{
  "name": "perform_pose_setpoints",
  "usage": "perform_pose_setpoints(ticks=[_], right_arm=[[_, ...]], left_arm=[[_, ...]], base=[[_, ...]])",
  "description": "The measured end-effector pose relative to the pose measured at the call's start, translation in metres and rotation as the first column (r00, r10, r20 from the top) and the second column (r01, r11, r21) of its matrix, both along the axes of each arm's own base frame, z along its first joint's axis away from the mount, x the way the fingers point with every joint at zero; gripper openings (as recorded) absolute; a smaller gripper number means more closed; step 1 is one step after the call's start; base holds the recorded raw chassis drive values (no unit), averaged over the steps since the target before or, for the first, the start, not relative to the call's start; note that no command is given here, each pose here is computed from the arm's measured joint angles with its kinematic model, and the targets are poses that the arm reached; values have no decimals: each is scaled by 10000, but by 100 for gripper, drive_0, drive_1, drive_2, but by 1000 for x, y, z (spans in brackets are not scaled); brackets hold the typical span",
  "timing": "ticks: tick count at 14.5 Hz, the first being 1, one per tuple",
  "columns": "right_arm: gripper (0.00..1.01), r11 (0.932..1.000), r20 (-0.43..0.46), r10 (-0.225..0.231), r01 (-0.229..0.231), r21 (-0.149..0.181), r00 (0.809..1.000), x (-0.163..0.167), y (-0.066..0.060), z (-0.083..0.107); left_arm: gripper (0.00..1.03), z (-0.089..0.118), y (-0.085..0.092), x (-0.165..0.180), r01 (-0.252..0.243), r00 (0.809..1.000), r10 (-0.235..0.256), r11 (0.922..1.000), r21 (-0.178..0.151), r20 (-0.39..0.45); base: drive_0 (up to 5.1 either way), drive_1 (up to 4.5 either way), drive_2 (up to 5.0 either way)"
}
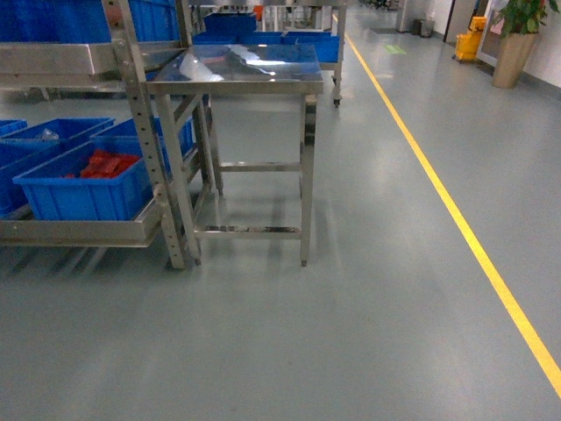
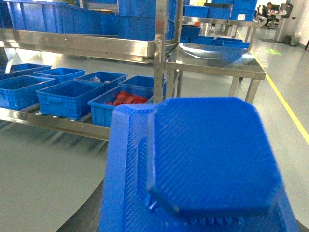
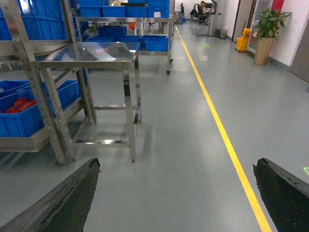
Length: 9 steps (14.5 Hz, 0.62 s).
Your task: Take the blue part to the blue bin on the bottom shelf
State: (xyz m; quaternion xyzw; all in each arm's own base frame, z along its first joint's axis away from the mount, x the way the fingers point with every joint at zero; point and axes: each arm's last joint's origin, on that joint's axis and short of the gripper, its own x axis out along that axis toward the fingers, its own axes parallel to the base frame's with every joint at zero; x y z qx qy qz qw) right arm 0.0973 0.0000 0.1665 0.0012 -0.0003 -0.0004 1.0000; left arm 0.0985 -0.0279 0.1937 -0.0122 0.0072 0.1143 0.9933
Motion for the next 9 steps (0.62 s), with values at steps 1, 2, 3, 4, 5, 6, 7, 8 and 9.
perform_pose_setpoints(ticks=[1,2,3,4,5,6,7,8,9], right_arm=[[98,10000,-15,4,-4,0,10000,0,0,0],[98,10000,38,8,-8,0,10000,0,0,0],[98,10000,-15,0,0,4,10000,0,0,0],[98,10000,38,4,-4,0,10000,0,0,0],[98,10000,-15,4,-4,0,10000,0,0,0],[98,10000,11,4,-4,0,10000,0,0,0],[98,10000,42,4,-4,0,10000,0,0,0],[98,10000,-19,4,-4,0,10000,0,0,0],[98,10000,46,4,-4,0,10000,0,0,0]], left_arm=[[43,0,0,0,8,10000,-8,10000,-12,24],[43,0,0,0,4,10000,-4,10000,-8,17],[43,0,0,0,0,10000,0,10000,8,-17],[43,0,0,0,19,10000,-19,10000,6,-14],[43,0,0,0,4,10000,-4,10000,0,0],[43,0,0,0,8,10000,-8,10000,13,-27],[43,0,0,0,4,10000,-4,10000,-17,34],[43,0,0,0,8,10000,-8,10000,8,-17],[43,0,0,0,4,10000,-4,10000,-10,21]], base=[[11,431,-408],[11,431,-408],[11,431,-408],[11,431,-408],[11,431,-408],[11,431,-408],[11,431,-408],[11,431,-408],[11,431,-408]])
